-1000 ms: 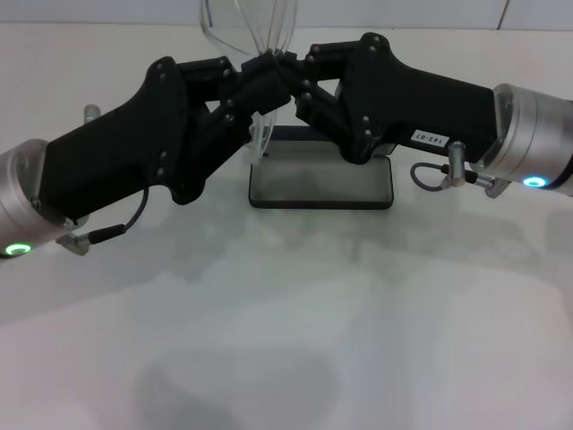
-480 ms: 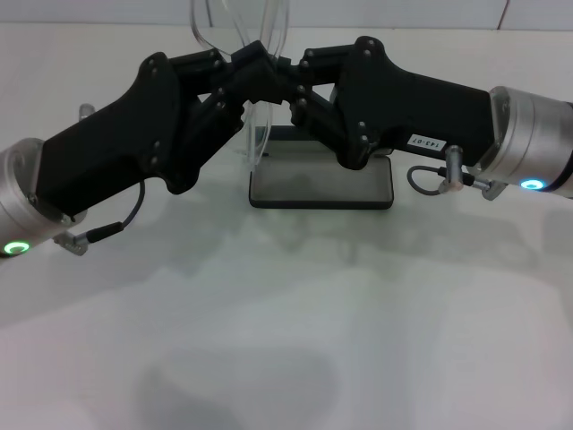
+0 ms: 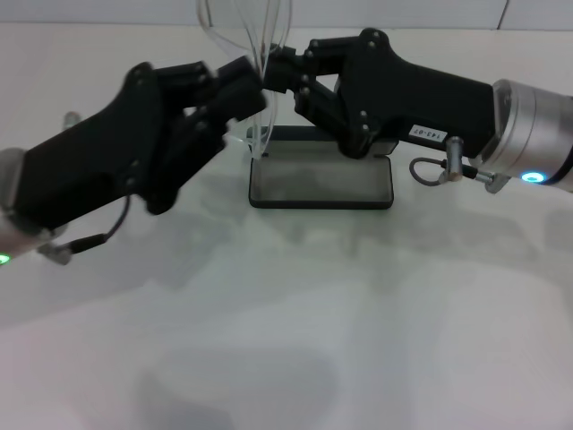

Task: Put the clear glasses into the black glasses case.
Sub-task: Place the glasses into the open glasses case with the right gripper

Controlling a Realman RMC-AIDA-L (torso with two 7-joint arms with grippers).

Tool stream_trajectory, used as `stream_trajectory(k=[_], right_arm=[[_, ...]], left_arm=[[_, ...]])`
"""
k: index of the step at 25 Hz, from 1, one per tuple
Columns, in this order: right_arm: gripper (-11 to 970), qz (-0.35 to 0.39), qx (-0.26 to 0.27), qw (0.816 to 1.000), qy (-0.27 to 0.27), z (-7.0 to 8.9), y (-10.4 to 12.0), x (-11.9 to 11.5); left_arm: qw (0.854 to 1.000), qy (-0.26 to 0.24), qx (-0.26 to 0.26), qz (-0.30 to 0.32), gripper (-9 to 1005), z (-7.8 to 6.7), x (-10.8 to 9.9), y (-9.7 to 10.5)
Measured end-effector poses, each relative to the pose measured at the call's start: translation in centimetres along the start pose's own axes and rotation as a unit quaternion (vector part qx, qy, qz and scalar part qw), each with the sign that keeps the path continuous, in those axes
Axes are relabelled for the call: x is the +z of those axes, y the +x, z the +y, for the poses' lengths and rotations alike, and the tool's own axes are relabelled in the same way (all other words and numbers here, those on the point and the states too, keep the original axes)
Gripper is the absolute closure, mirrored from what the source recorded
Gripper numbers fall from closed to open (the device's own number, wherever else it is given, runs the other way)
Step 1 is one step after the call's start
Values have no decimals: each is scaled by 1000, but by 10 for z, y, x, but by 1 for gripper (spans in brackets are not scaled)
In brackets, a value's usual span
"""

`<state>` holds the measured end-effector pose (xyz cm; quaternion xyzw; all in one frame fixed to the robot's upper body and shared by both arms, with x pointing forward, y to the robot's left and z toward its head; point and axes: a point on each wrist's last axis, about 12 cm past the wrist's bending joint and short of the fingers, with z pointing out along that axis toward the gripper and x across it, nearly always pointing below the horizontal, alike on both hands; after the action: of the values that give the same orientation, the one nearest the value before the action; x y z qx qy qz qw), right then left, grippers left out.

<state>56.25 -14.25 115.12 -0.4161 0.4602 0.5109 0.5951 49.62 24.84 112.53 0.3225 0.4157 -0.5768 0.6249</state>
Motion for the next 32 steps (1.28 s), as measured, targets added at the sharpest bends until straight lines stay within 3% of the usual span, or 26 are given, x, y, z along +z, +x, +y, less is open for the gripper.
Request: stream_trajectory(k=[3, 4, 7, 10, 15, 19, 24, 28, 32], right_arm=[[893, 19, -5, 1000, 1, -3, -6, 1], [893, 34, -6, 999, 0, -4, -9, 2], [893, 110, -17, 994, 0, -8, -21, 2], [893, 208, -49, 977, 5, -7, -42, 7], [893, 369, -95, 923, 46, 6, -63, 26], [893, 453, -130, 880, 62, 18, -67, 49], [892, 522, -166, 833, 70, 28, -56, 78], [892, 572, -198, 790, 100, 24, -40, 93], [892, 597, -219, 761, 127, 21, -31, 101]], left_arm=[[1000, -3, 3, 3, 885, -2, -8, -4], [1000, -16, 9, 7, 885, -4, -21, -10], [999, -40, 23, 14, 885, -7, -40, -20], [996, -74, 39, 14, 885, -10, -60, -34], [990, -127, 63, 2, 885, -16, -85, -48], [989, -133, 67, 1, 885, -17, -87, -48], [988, -134, 71, 1, 885, -16, -86, -48], [989, -131, 74, -1, 885, -13, -83, -48], [989, -129, 74, -6, 884, -11, -80, -48]])
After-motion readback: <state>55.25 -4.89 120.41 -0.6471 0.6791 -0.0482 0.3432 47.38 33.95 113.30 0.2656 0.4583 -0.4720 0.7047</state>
